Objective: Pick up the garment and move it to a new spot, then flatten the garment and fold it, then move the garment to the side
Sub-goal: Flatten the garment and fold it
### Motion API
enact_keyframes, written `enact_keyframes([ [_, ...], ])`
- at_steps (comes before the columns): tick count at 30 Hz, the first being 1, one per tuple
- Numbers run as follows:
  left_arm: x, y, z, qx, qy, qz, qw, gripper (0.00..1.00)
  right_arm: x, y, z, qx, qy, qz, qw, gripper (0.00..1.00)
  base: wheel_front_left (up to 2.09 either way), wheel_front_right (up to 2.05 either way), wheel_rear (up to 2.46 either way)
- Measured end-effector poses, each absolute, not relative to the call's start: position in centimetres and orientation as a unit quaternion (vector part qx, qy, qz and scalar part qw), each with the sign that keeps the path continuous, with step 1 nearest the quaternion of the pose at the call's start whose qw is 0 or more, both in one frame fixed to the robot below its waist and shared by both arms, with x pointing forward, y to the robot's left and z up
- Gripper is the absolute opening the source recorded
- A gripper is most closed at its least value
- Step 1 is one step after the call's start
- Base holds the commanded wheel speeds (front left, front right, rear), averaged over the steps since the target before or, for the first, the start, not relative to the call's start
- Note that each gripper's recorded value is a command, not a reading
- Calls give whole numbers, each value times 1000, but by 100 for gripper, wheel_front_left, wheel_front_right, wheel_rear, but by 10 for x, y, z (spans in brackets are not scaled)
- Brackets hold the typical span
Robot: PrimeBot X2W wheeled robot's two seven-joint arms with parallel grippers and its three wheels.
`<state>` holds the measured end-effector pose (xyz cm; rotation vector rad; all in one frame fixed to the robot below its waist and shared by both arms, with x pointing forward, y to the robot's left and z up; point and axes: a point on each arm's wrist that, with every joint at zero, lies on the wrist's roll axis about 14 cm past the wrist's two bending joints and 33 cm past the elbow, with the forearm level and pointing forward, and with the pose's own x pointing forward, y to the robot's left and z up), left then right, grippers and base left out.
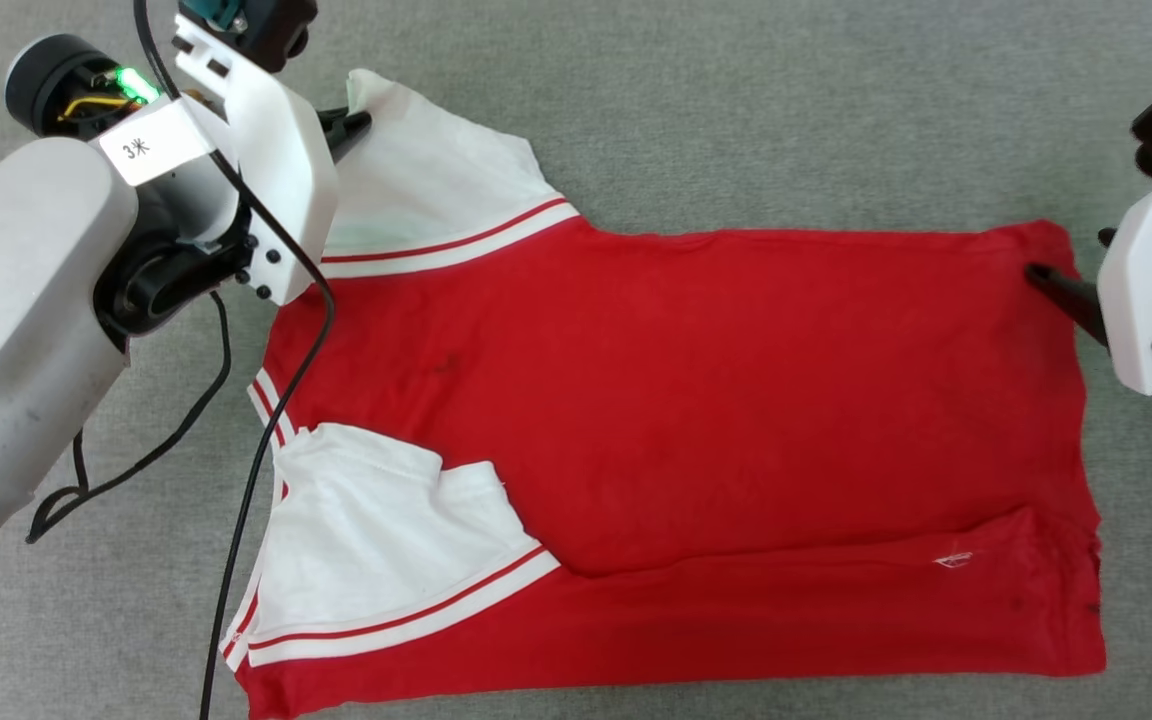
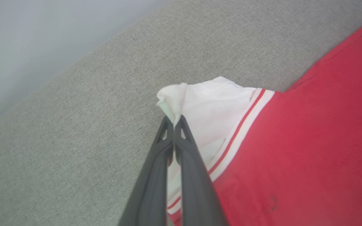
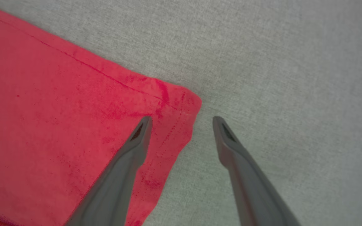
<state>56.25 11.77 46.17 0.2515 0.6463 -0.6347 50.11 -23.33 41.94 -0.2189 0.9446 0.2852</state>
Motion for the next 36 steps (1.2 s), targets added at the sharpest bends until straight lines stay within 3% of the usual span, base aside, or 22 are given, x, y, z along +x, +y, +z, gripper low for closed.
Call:
enact_keyframes([
  [12, 567, 129, 448, 119, 312, -297, 895, 0, 500, -223, 355, -91, 509, 141, 844, 100, 0, 0, 0],
  [13, 567, 129, 449, 118, 311, -296, 895, 0, 500, -222, 355, -91, 509, 142, 844, 87, 0, 0, 0],
  [14, 568, 130, 449, 119, 310, -295, 896, 0, 501, -222, 356, -92, 505, 143, 846, 31, 0, 0, 0],
  [15, 568, 130, 451, 118, 307, -293, 898, 0, 501, -222, 357, -89, 500, 144, 850, 2, 0, 0, 0],
  [27, 548, 129, 484, 112, 270, -291, 911, 0, 502, -215, 410, -80, 374, 158, 910, 0, 0, 0, 0],
  [36, 500, 138, 492, 104, 265, -284, 916, 0, 472, -216, 440, -64, 317, 163, 932, 0, 0, 0, 0],
])
